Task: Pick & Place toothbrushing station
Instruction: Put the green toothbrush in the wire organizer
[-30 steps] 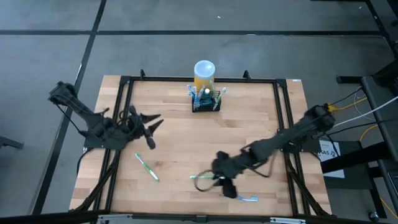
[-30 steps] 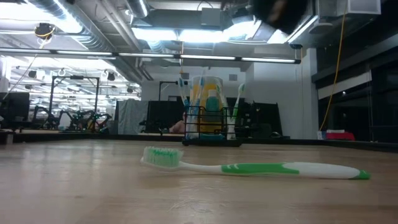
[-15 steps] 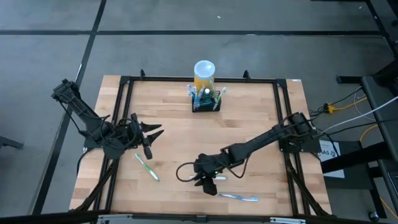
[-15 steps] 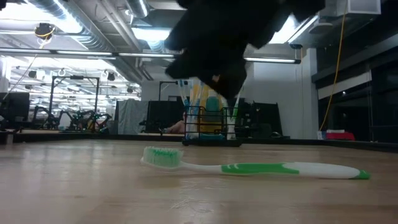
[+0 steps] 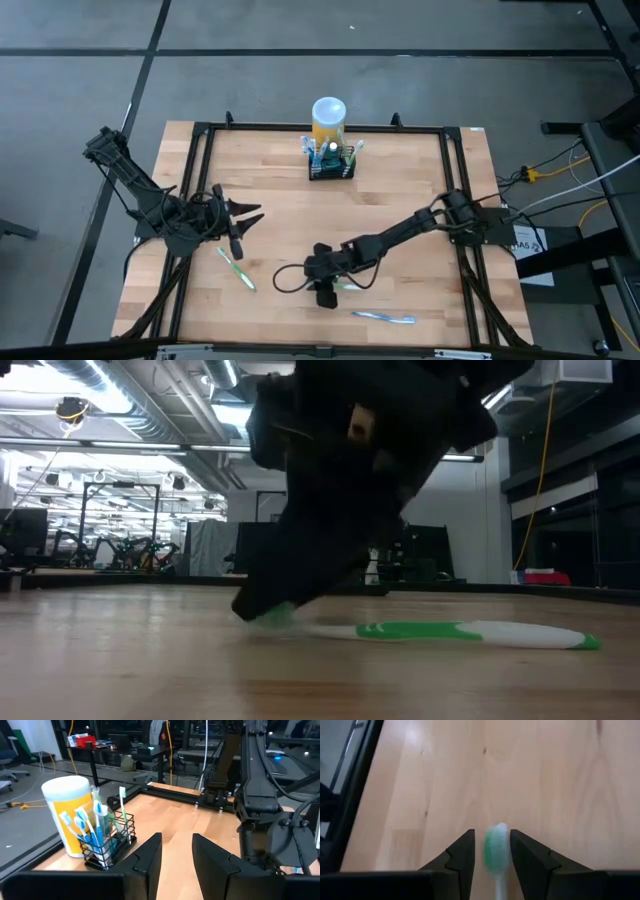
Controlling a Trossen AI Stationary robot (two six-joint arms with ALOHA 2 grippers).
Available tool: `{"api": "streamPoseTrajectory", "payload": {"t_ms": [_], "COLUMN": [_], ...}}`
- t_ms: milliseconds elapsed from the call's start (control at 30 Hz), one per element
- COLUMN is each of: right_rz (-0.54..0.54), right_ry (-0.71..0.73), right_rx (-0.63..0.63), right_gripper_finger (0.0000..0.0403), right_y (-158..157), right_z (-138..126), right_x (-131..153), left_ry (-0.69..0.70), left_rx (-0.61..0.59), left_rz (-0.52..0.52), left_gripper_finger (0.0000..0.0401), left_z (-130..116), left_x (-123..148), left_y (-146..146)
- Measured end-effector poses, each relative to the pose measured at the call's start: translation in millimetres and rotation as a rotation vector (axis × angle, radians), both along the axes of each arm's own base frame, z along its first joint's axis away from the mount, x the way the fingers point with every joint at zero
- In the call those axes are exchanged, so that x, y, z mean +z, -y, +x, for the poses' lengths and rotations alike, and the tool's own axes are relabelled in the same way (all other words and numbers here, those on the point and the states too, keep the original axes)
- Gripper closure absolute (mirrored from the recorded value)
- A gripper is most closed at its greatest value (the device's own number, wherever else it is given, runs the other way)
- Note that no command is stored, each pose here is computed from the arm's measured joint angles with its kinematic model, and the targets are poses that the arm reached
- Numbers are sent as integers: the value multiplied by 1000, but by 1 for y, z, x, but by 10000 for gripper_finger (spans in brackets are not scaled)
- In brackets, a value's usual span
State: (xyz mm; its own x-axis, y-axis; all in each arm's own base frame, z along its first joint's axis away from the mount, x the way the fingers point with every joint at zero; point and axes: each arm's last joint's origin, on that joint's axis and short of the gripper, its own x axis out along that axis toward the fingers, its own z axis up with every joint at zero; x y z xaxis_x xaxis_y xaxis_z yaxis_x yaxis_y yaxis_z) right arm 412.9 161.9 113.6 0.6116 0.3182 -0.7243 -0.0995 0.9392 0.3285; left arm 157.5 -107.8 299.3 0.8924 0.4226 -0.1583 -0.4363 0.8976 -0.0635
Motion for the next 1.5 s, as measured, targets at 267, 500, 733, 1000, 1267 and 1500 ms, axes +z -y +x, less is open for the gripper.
{"api": "streamPoseTrajectory", "payload": {"t_ms": [267,500,733,1000,1267,1500], "right_rz": [-43,-140,-247,-584,-609,-616], "right_ry": [-29,2,158,424,668,822], "right_rx": [-25,-86,-278,-658,-709,-559], "right_gripper_finger": [281,379,389,389,389,389], "right_y": [-11,-5,8,61,143,199], "right_z": [-8,-6,1,-8,-29,-63], "right_x": [-2,-2,25,122,144,133], "left_ry": [0,3,30,53,66,41], "left_rx": [-2,0,40,74,77,57], "left_rz": [-2,-8,-31,-48,-68,-71], "left_gripper_finger": [299,299,299,299,299,318], "left_z": [0,0,0,-1,-2,-5], "left_x": [0,0,0,1,1,-3], "left_y": [0,0,-1,-2,-1,1]}}
